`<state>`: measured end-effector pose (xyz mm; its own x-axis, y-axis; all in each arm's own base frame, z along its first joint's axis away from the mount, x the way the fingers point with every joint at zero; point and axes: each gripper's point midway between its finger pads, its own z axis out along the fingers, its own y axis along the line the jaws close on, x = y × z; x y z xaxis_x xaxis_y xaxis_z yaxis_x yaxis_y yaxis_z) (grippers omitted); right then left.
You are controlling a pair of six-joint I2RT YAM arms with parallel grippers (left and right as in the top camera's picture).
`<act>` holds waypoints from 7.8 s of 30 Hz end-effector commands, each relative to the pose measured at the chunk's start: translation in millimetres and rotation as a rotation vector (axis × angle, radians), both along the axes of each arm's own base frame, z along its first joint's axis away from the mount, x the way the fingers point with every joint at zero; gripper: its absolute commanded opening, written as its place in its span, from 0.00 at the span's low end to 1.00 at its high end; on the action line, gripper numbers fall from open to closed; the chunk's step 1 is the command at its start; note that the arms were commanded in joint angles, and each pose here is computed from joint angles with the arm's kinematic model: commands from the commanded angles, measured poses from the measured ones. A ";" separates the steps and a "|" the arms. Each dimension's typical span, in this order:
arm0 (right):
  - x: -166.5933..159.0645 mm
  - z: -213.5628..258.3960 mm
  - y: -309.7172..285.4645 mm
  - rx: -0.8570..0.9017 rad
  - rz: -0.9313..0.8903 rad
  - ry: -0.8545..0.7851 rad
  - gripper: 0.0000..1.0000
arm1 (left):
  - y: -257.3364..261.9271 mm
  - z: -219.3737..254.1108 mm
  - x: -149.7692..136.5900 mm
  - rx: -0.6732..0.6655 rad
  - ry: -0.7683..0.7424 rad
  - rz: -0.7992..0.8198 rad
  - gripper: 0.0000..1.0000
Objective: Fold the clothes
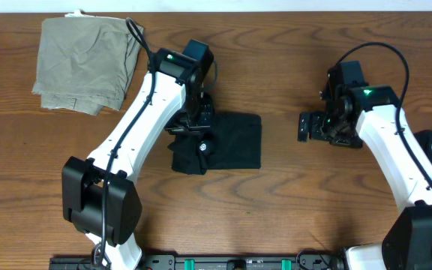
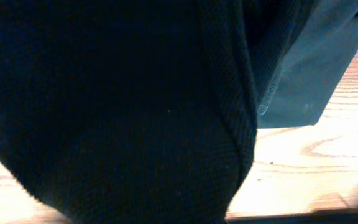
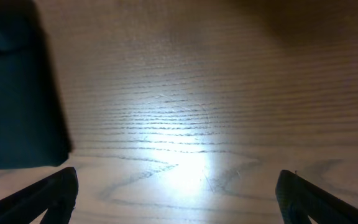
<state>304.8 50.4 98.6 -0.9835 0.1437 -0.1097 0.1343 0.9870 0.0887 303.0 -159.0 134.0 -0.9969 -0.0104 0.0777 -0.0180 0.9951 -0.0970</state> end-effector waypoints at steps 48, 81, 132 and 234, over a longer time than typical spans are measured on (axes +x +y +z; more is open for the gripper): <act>-29.0 -48.6 3.8 0.049 -0.017 0.081 0.99 | -64.8 -28.7 22.6 0.063 -0.061 -0.115 0.06; -31.9 -46.3 18.4 0.135 -0.009 0.097 0.99 | -120.8 92.5 24.3 -0.233 -0.347 -0.258 0.72; 13.1 -86.3 245.0 0.682 0.147 0.162 0.01 | 197.2 7.5 -9.9 0.057 -0.028 0.737 0.98; 59.3 92.7 263.2 1.049 0.483 -0.418 0.01 | 192.5 8.0 -5.2 0.023 -0.038 0.737 0.98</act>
<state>383.9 306.4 151.5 -0.8874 0.0017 -0.4610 -0.4181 0.4183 0.8064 300.4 33.8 143.0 -0.7432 -0.6686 0.0251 -0.6674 0.7382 -0.0975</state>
